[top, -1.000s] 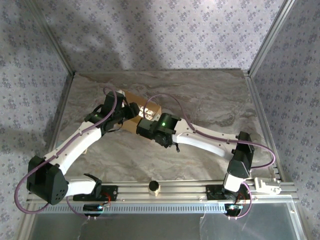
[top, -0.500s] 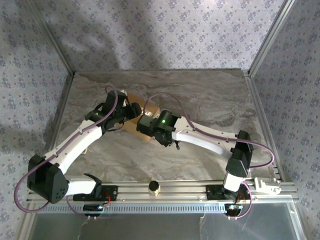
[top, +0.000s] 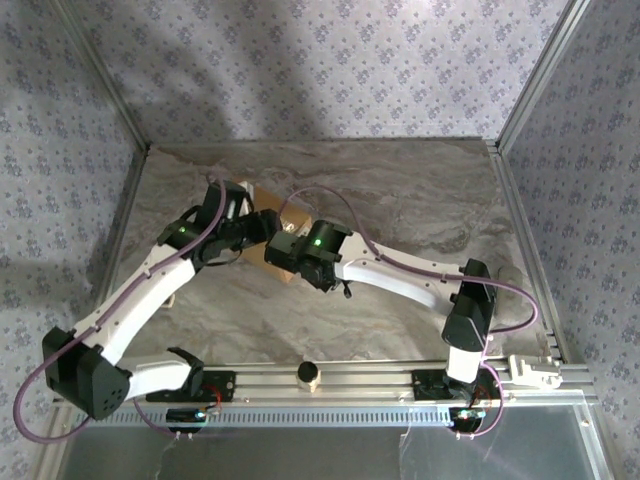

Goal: Unpack the express box

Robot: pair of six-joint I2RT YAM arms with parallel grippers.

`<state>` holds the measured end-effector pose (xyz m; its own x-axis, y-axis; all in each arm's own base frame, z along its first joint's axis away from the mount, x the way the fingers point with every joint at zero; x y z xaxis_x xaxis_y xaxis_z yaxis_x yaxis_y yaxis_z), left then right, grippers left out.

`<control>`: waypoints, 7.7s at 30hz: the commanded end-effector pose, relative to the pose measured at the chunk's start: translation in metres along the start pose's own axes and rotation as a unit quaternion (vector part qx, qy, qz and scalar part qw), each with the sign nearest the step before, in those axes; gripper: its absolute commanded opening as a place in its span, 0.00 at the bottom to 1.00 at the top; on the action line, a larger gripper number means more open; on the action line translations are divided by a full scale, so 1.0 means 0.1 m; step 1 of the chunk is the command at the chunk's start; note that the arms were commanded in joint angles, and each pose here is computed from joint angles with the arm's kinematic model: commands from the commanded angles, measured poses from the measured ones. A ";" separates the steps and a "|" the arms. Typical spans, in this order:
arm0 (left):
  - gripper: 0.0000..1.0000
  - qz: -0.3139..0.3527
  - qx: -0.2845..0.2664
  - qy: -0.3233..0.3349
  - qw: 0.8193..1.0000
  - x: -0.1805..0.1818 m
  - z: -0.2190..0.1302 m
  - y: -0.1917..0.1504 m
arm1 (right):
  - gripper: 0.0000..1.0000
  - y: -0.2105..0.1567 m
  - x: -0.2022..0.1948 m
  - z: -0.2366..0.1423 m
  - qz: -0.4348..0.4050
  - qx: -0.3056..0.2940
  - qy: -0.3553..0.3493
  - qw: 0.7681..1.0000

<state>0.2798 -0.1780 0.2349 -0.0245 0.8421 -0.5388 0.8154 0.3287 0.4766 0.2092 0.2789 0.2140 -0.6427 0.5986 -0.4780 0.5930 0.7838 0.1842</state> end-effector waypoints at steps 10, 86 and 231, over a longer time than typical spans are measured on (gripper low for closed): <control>0.35 -0.045 0.040 0.032 0.998 0.48 0.01 -0.52 | 0.00 0.06 -0.04 -0.06 -0.012 0.012 -0.016 1.000; 0.33 -0.100 -0.002 -0.037 0.994 0.23 0.42 -0.42 | 0.00 0.08 0.43 -0.28 0.056 -0.049 0.133 0.988; 0.37 -0.015 -0.017 0.053 0.998 0.18 0.03 -0.12 | 0.00 -0.06 0.34 -0.05 0.093 -0.041 0.126 0.987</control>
<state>0.2699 -0.1767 0.1901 -0.1428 0.8735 -0.4653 0.8183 0.3686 0.4410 0.1930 0.2970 0.1962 -0.5827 0.7770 -0.2382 0.7039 0.6290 0.3300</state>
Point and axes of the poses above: each hand's point on the last joint's axis, 136 mm out from that joint toward the fingers, its own z axis out along the fingers, its own x axis along the line the jaws close on, y = z × x, the point moved 2 cm from there along -z, back along the fingers, and after that the axes turned 2 degrees about -z, right-handed, at the moved point
